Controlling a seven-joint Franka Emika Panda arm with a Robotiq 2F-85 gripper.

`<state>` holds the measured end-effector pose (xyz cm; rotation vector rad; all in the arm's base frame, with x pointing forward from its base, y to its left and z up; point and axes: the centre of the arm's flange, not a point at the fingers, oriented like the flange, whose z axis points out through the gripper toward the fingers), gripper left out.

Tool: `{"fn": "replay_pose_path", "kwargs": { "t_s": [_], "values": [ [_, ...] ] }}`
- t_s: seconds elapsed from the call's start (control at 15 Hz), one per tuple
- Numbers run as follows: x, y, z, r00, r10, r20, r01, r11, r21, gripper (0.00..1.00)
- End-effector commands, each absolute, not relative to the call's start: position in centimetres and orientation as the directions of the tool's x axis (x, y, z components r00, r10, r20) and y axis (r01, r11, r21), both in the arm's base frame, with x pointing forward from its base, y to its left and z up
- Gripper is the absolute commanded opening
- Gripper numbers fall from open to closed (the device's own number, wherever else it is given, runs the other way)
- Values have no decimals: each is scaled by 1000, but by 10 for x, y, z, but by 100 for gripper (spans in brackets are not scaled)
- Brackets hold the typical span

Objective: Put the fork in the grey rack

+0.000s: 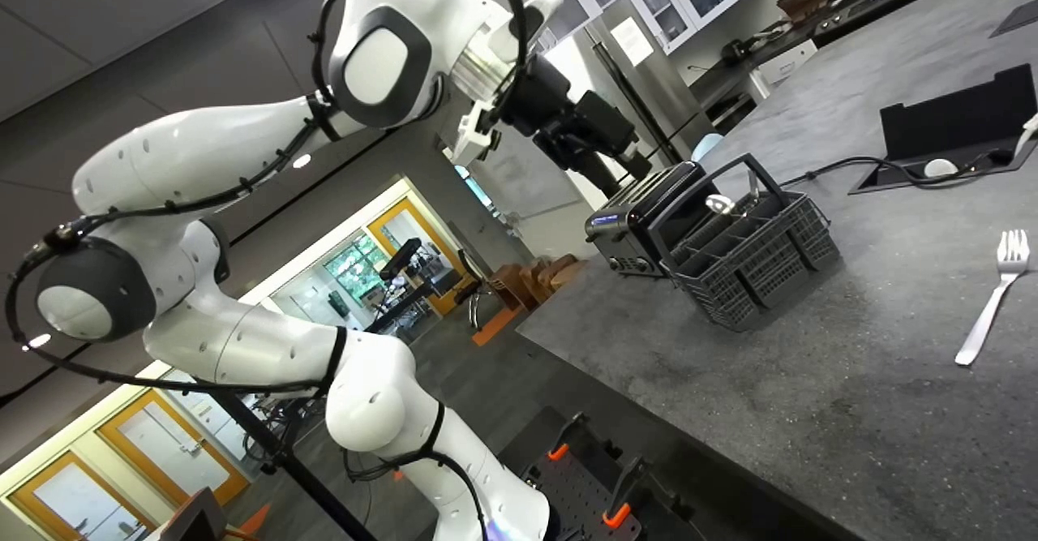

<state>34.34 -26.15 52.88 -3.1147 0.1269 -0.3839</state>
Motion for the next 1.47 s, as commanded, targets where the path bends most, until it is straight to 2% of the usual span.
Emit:
{"fn": "replay_pose_path", "kwargs": {
  "t_s": [0.0,0.4,0.8,0.93,1.0,1.4],
  "values": [
    [397,-313,522,982,-32,187,-42,-998,50,100],
    [459,-348,485,985,37,169,26,-997,66,100],
    [501,-386,428,989,15,148,2,-996,91,100],
    [506,-388,412,992,-7,124,-19,-995,96,100],
    [488,-375,416,993,4,118,-6,-996,84,100],
    [498,-384,405,995,1,103,-9,-996,92,100]
  ]
}}
